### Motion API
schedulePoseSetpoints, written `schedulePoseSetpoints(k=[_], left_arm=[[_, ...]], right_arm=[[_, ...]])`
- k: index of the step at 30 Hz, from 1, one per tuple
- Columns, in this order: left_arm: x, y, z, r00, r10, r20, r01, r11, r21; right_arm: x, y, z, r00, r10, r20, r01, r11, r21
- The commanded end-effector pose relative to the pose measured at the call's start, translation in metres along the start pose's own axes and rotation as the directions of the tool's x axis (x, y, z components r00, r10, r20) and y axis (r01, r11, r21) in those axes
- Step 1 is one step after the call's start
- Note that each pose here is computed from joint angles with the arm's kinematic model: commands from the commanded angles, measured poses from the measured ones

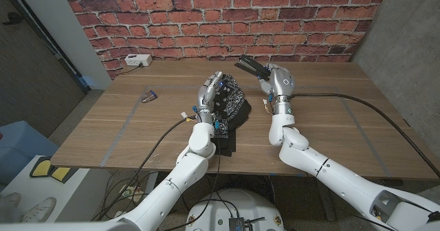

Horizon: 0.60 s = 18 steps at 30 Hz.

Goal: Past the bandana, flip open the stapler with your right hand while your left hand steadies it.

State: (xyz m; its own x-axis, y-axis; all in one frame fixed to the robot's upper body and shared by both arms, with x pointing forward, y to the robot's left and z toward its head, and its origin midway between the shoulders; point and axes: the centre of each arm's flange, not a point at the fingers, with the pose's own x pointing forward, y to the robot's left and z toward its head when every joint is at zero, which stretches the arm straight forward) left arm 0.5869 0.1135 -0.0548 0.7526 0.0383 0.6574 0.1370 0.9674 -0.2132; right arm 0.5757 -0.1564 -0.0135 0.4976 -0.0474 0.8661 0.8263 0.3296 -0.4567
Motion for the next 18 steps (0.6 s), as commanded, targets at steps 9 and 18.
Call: schedulePoseSetpoints(k=[9, 18], left_arm=[[0.005, -0.006, 0.008, 0.998, -0.069, 0.003, 0.068, 0.997, 0.019], [0.01, -0.015, 0.012, 0.992, -0.124, 0.002, 0.124, 0.991, 0.042]], right_arm=[[-0.004, -0.002, 0.001, 0.999, -0.029, 0.032, 0.029, 0.999, 0.025], [-0.008, -0.002, 0.002, 0.999, -0.032, 0.037, 0.031, 0.999, 0.026]])
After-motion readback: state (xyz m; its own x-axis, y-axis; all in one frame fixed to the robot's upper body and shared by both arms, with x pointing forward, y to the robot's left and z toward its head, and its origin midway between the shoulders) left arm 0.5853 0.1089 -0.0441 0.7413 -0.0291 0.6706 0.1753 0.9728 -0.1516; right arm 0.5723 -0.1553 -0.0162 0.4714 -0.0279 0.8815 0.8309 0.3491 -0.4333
